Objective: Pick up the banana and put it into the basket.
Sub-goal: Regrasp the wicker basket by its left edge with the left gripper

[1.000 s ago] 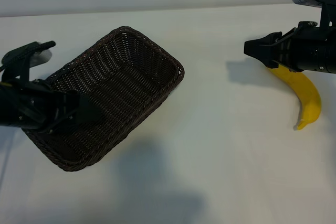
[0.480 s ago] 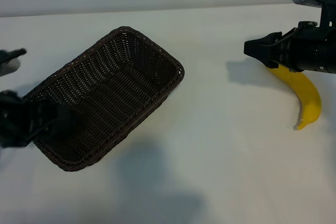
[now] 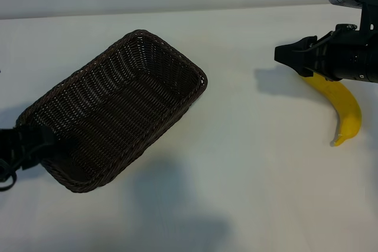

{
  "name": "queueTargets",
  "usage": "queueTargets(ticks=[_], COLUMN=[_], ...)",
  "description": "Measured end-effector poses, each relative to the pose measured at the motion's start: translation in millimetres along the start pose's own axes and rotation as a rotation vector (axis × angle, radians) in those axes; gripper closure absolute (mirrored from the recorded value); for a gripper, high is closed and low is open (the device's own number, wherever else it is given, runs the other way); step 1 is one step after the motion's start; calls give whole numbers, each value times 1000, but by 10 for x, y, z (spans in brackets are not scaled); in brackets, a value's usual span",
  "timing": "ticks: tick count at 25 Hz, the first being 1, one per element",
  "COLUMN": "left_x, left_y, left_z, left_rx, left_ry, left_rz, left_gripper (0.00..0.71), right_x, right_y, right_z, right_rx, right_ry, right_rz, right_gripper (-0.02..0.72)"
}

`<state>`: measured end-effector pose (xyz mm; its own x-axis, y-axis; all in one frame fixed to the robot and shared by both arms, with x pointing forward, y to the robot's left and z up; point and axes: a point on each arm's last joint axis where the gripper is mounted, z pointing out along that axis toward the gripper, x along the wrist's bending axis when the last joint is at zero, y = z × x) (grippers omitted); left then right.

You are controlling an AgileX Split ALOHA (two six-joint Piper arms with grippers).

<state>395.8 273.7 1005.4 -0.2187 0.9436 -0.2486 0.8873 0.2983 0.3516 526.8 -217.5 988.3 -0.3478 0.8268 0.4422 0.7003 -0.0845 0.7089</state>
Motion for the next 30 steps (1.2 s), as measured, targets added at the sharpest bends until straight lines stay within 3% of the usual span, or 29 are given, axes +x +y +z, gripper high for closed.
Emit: queueTargets(ticks=[7,15,30], left_x=[109,91,111], left_y=[-157,-90,-85], left_z=[219,231,380], left_rx=[-33,-126,-99], left_ry=[2,-39,-17], left_rz=[-103,-180,-196], left_gripper=[132,132,132], right_x=[0,0,0], right_y=[0,0,0], right_z=[0,0,0], right_rx=[0,0,0], right_ry=[0,0,0], right_rz=[0,-1,-1], right_gripper=[187,187,187])
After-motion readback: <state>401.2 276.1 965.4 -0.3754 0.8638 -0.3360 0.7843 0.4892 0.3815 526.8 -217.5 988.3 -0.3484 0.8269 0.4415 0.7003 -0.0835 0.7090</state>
